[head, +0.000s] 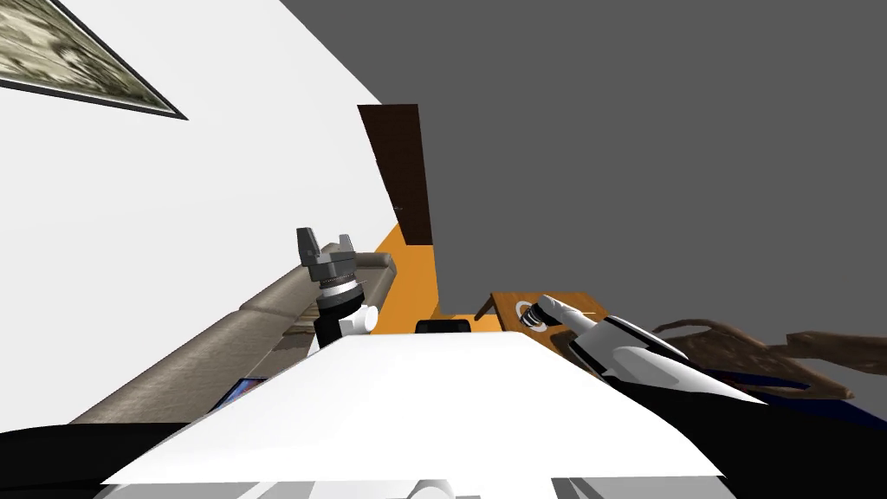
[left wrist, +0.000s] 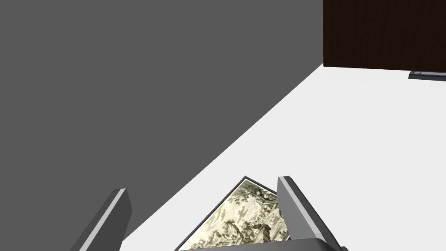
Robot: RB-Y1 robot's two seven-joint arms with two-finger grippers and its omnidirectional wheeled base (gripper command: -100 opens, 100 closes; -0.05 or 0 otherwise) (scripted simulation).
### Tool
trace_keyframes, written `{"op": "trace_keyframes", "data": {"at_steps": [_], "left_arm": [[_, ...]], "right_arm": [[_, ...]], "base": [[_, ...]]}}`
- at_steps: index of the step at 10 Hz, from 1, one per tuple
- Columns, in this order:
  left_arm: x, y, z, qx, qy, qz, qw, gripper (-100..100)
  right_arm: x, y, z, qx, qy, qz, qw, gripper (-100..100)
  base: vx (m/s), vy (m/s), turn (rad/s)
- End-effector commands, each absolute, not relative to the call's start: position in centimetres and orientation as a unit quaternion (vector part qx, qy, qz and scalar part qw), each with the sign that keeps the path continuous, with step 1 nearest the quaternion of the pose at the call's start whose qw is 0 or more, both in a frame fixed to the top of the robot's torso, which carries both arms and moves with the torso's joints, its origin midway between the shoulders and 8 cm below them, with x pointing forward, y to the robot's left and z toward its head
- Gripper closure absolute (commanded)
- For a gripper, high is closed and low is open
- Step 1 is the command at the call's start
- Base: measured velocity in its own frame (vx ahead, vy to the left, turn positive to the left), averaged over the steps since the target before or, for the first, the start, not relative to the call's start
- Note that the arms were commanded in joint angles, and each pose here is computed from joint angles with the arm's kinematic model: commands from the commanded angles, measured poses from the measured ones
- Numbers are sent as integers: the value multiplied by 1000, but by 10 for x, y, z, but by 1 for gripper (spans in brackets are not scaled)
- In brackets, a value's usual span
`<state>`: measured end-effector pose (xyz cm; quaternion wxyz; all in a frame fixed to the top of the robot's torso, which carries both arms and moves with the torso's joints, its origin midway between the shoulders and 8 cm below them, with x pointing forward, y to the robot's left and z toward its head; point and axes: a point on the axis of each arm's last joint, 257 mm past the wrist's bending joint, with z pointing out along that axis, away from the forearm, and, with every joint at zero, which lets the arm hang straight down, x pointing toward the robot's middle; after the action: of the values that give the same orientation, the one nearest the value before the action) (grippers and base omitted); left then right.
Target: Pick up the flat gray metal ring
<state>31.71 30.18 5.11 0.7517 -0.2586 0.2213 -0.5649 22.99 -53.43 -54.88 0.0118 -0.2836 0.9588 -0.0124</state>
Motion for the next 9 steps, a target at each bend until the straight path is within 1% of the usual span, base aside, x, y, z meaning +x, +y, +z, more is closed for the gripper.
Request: {"op": "trace_keyframes", "data": {"at_steps": [1, 3, 7, 8, 9], "left_arm": [[317, 302, 51, -259, 221, -565, 752, 0], [317, 302, 51, -259, 221, -565, 752, 0], [317, 302, 51, -259, 221, -565, 752, 0], [317, 302, 51, -259, 221, -565, 752, 0], [317, 302, 51, -259, 221, -565, 752, 0]], "right_arm": [[235, -532, -546, -300, 954, -11, 13, 100], [243, -529, -541, -327, 945, -11, 14, 100], [258, -524, -530, -381, 924, -11, 13, 100], [256, -524, -532, -371, 928, -11, 14, 100], [256, -525, -532, -374, 927, -11, 13, 0]], "base": [[91, 29, -178], [108, 45, -305], [100, 72, -285], [35, 39, -63], [6, 7, 10]]}}
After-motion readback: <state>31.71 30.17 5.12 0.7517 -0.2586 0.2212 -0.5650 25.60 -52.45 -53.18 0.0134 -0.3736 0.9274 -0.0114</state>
